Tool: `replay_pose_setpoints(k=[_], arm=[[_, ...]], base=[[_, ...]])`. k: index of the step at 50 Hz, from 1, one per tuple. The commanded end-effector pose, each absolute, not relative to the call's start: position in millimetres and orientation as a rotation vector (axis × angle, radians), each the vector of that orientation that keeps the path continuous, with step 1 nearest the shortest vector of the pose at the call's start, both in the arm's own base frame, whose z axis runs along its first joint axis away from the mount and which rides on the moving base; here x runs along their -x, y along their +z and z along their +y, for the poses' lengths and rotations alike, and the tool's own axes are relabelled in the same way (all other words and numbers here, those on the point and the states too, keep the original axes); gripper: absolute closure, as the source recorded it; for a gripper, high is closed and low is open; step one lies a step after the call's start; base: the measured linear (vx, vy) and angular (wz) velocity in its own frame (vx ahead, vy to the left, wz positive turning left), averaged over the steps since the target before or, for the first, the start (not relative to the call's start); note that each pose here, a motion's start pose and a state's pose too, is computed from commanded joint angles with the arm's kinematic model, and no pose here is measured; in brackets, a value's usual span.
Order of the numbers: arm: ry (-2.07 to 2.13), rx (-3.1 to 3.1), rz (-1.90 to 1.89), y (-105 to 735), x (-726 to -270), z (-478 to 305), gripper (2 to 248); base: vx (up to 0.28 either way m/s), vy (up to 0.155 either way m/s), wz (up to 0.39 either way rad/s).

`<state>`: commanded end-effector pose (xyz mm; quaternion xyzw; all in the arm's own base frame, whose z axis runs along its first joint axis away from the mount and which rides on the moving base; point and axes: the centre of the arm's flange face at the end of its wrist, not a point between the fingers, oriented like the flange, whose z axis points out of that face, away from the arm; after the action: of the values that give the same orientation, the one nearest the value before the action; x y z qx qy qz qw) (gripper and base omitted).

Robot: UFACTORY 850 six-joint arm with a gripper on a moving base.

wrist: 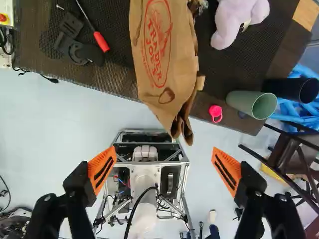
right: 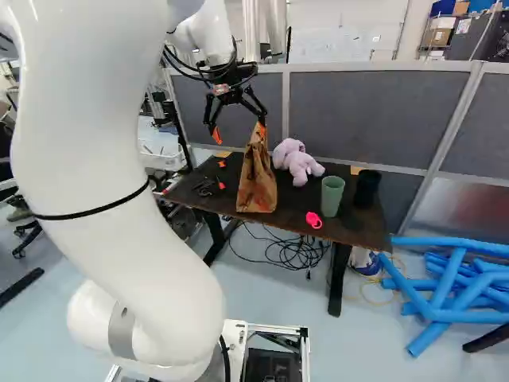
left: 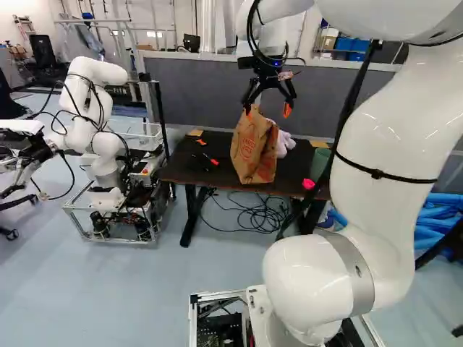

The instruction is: Pick up the bag on the ground and place it on the table

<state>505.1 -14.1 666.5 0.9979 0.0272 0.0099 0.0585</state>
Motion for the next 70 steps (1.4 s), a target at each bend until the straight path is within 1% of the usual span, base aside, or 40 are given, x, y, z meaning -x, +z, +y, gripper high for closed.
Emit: replay_pose_setpoints(k=[70], arm=[[0.030, -3.023, 0.082, 666.5, -505.1, -14.1, 3]], base=[[-0.170, -0.005, 0.002]])
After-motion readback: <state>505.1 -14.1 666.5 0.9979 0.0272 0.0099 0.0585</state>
